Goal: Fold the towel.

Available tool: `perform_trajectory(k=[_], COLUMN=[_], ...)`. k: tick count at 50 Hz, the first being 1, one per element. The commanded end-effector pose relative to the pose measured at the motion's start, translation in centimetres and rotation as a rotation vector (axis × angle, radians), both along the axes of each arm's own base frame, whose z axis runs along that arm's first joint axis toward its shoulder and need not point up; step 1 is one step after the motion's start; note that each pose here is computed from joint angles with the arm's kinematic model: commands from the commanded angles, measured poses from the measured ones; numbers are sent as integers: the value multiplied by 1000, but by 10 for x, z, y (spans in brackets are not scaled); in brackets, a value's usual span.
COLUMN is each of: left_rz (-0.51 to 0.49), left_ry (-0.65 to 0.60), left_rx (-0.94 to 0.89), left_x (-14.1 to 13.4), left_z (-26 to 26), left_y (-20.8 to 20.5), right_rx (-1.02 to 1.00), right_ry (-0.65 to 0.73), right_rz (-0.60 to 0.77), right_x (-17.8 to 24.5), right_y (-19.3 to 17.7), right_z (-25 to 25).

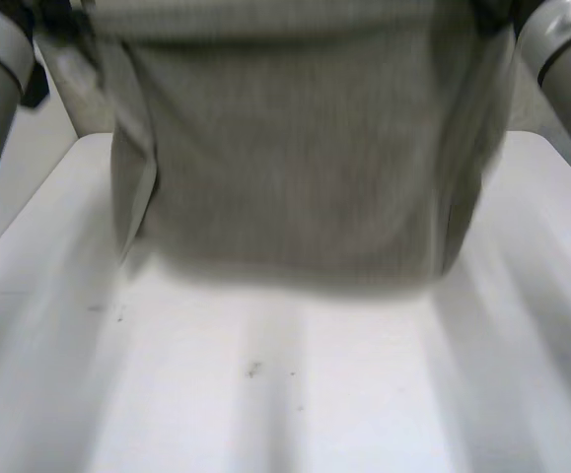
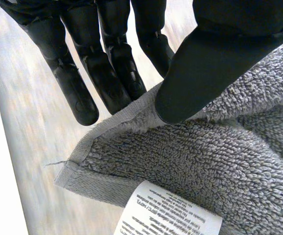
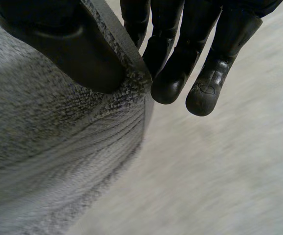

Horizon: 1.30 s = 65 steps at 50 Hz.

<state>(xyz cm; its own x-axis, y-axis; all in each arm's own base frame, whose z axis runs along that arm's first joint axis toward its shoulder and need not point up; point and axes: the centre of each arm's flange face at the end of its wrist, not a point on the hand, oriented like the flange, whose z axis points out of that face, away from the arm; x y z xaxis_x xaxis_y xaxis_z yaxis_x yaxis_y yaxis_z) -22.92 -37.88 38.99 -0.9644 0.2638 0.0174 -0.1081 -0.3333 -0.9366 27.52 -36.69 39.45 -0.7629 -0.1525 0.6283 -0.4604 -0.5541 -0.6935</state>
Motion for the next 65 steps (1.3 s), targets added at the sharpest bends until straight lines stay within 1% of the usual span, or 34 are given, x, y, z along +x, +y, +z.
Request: perform_trajectory(k=[1, 2, 3, 4, 5, 6, 7, 8, 9, 10, 11, 12, 14, 15, 16, 17, 18, 19, 20, 21, 22, 23, 24, 25, 26, 30, 37, 39, 40, 42, 45, 47, 51, 65], left_rz=[1, 1, 1, 1, 0, 2, 2, 2, 1, 1, 1, 1, 4, 4, 7, 9, 9, 12, 15, 15, 16, 16, 16, 18, 19, 26, 50, 51, 56, 63, 78, 79, 92, 109], left_ry=[78, 78, 62, 62, 46, 33, 33, 18, 1, 0, -17, -17, -53, -54, -78, -108, -109, -145, -193, -193, -231, -274, -274, -307, -329, -350, -328, -325, -325, -321, -317, -317, -312, -308], left_rx=[-89, -89, -43, -43, 11, 60, 61, 120, 180, 181, 249, 249, 388, 389, 451, 502, 503, 543, 580, 581, 597, 607, 607, 605, 595, 572, 532, 532, 532, 532, 535, 538, 539, 543], left_x=[0, 0, 0, 0, 0, 2, 2, 3, 4, 5, 6, 6, 11, 11, 13, 14, 14, 16, 18, 18, 19, 20, 20, 21, 21, 22, 27, 27, 28, 31, 35, 37, 42, 49], left_z=[13, 13, -2, -2, -19, -36, -36, -55, -75, -75, -97, -97, -143, -143, -165, -185, -185, -202, -221, -221, -234, -245, -245, -252, -254, -252, -238, -238, -237, -236, -236, -236, -234, -234], left_y=[-5, -5, -4, -4, -2, 2, 2, 7, 14, 14, 20, 20, 36, 36, 44, 52, 52, 60, 67, 67, 71, 75, 75, 78, 79, 79, 75, 75, 74, 73, 72, 72, 72, 70], right_rx=[13, 13, 76, 146, 147, 225, 226, 330, 331, 451, 537, 538, 687, 688, 742, 743, 791, 830, 830, 854, 869, 869, 879, 882, 882, 883, 877, 901, 901, 935, 970, 970, 1016, 1027], right_ry=[-93, -93, -71, -48, -48, -23, -23, 11, 12, 54, 83, 84, 133, 133, 152, 152, 166, 176, 176, 185, 188, 188, 188, 187, 187, 165, 110, 61, 61, 11, -34, -34, -96, -124], right_rz=[34, 34, 33, 34, 34, 33, 33, 31, 31, 37, 47, 47, 85, 85, 113, 113, 133, 146, 146, 150, 148, 148, 147, 147, 147, 130, 112, 82, 82, 37, 11, 11, -12, -31], right_x=[-5, -5, -7, -9, -9, -10, -10, -12, -12, -14, -15, -15, -16, -16, -16, -16, -15, -15, -15, -16, -17, -17, -17, -17, -17, -21, -27, -34, -34, -44, -51, -51, -58, -63], right_y=[13, 13, 19, 25, 25, 31, 32, 39, 39, 48, 56, 56, 72, 72, 79, 80, 85, 88, 88, 91, 93, 93, 93, 94, 94, 90, 89, 85, 84, 79, 77, 77, 76, 73], right_z=[3, 3, -10, -22, -23, -37, -38, -59, -59, -85, -106, -106, -150, -150, -172, -172, -194, -215, -216, -233, -247, -248, -258, -264, -264, -265, -254, -253, -253, -255, -258, -258, -263, -264])
